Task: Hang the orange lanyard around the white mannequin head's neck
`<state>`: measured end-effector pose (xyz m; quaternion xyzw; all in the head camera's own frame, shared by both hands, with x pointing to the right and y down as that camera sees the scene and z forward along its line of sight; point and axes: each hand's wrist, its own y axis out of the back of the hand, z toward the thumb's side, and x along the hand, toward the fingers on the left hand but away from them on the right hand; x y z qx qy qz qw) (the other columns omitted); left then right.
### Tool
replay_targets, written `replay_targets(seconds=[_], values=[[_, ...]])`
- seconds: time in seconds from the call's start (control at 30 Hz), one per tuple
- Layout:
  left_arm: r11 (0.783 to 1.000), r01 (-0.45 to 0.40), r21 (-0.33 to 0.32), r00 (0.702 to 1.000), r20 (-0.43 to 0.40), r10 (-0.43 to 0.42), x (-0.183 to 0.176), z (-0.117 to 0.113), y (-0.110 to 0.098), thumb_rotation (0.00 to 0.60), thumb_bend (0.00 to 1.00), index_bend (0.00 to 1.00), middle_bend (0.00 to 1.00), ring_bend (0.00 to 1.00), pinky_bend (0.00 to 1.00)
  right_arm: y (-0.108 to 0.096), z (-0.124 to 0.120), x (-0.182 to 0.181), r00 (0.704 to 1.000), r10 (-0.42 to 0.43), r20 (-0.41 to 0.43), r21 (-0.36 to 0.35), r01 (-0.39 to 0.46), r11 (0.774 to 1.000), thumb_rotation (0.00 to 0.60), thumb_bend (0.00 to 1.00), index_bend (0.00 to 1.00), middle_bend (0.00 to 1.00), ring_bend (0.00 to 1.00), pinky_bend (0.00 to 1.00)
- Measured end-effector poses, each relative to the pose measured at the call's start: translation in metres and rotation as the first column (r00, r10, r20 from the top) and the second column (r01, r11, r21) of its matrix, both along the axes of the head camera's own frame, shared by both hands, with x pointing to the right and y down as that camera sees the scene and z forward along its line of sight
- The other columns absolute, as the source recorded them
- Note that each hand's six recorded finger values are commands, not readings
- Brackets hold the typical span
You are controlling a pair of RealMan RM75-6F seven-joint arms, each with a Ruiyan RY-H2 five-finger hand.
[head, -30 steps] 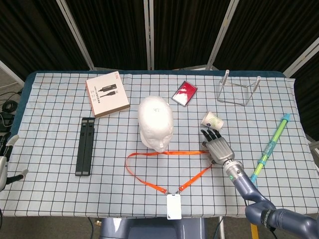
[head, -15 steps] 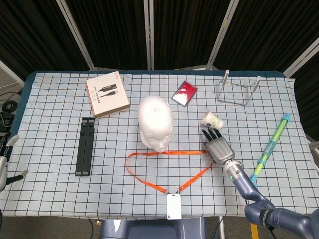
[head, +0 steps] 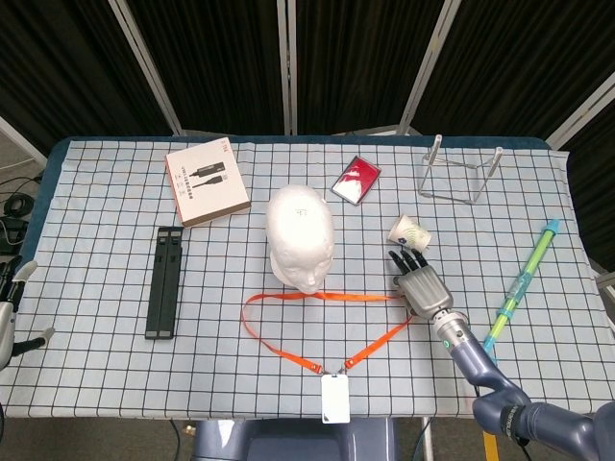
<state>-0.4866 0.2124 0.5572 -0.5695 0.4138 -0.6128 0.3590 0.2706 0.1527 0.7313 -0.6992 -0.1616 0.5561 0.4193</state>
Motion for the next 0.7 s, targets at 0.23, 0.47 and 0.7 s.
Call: replay_targets(seconds=[0.23,0.47,0.7], values=[[0.998,-0.055,-0.011,0.998,-0.029,0.054,0.014,0.007,-0.012,0.600,0.00,0.00,0.00,0.00,0.00,0.000,-0.017,0.001,0.995,0.047,0.088,-0.011,-0.046,0.999,0.600,0.45,0.71,0.00,0.00,0.00],[0.986,-0.163,-0.036,0.984,-0.078,0.160,0.051,0.025,-0.037,0.600,0.00,0.00,0.00,0.00,0.00,0.001,-0.038,0.006,0.988,0.067,0.139,-0.014,-0.065,0.998,0.600,0.45,0.71,0.01,0.00,0.00],[0.960,-0.268,-0.076,0.951,-0.179,0.251,0.102,0.048,-0.055,0.600,0.12,0.28,0.00,0.00,0.00,0.005,-0.052,0.002,0.976,0.107,0.190,-0.049,-0.099,0.994,0.600,0.45,0.71,0.01,0.00,0.00]])
